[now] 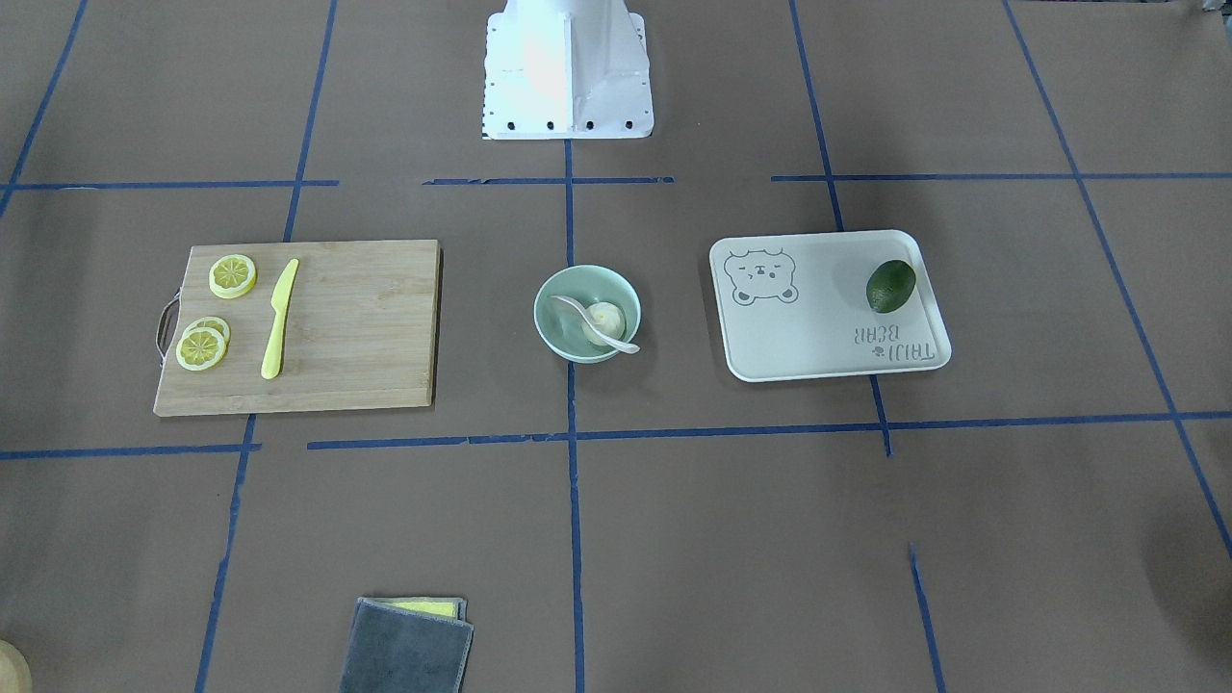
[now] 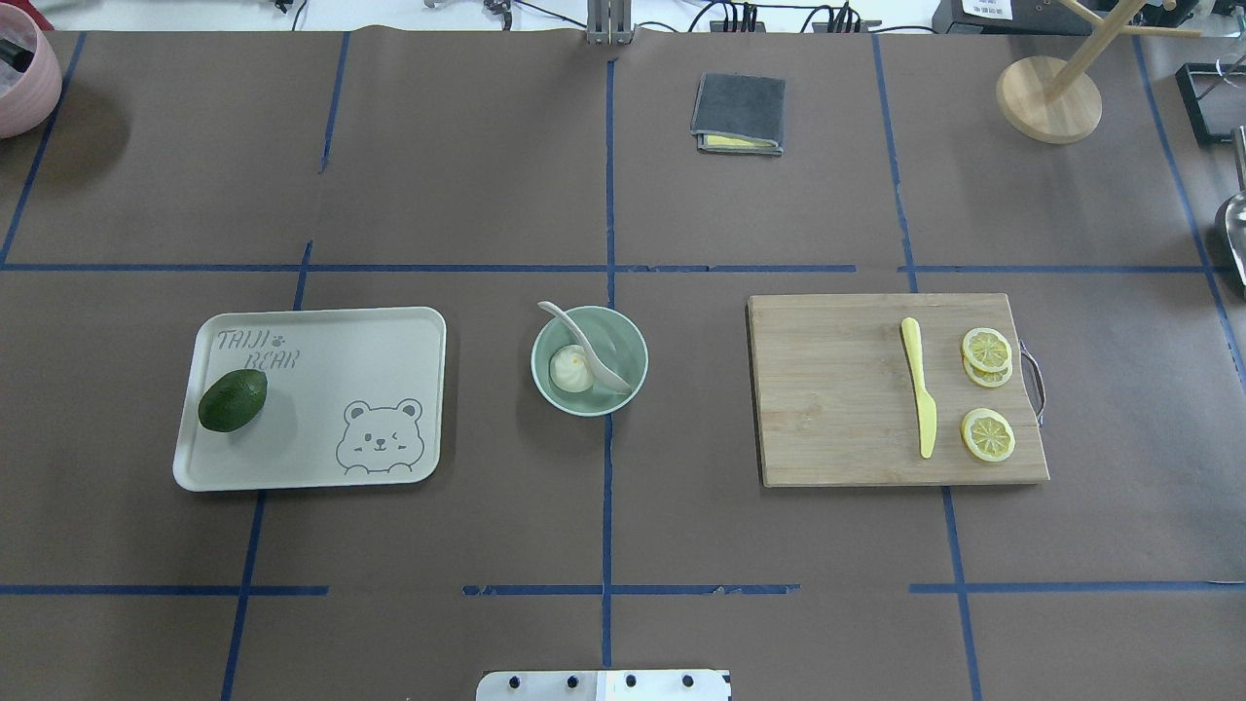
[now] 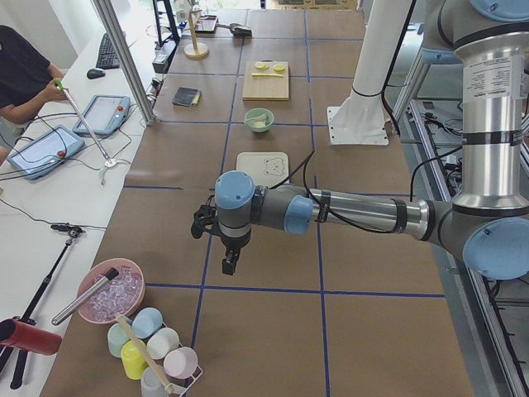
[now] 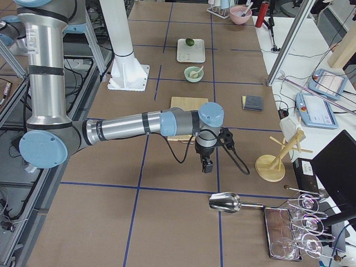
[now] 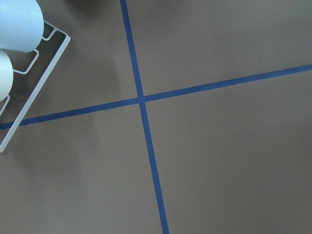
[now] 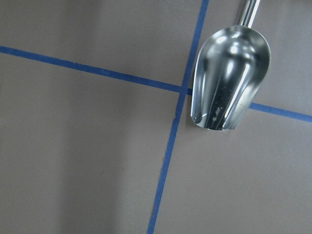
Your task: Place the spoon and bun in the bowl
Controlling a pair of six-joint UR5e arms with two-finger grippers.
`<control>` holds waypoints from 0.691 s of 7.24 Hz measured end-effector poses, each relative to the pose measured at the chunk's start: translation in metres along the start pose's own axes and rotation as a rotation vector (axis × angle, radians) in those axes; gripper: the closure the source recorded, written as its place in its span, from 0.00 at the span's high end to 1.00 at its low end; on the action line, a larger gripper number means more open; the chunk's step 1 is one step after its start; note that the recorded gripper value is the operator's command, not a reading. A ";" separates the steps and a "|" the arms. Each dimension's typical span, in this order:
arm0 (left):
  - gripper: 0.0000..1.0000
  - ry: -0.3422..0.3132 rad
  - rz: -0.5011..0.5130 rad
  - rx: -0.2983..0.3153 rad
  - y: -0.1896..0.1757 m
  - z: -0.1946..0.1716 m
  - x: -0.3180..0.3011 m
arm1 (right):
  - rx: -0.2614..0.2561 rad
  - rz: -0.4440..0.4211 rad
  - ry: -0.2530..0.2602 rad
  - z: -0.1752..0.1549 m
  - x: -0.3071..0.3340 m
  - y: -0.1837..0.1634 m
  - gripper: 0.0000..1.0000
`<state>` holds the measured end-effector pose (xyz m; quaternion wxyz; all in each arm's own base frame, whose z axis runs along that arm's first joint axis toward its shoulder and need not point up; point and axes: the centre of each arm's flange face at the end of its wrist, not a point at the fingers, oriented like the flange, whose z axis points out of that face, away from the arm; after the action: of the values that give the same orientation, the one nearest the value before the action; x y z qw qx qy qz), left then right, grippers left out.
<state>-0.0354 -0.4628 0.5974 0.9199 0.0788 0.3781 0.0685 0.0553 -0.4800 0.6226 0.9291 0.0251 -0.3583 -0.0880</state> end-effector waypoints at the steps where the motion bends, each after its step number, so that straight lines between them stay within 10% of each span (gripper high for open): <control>1: 1.00 0.000 -0.003 -0.001 0.000 0.000 -0.001 | -0.002 0.042 -0.021 0.003 0.017 0.008 1.00; 5: 1.00 -0.001 -0.008 -0.004 0.002 0.002 -0.003 | 0.026 0.123 -0.092 -0.002 0.037 0.019 1.00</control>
<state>-0.0366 -0.4618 0.6012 0.9204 0.0754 0.3780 0.0656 0.0866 -0.4685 0.6475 0.9149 0.0109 -0.4027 -0.0272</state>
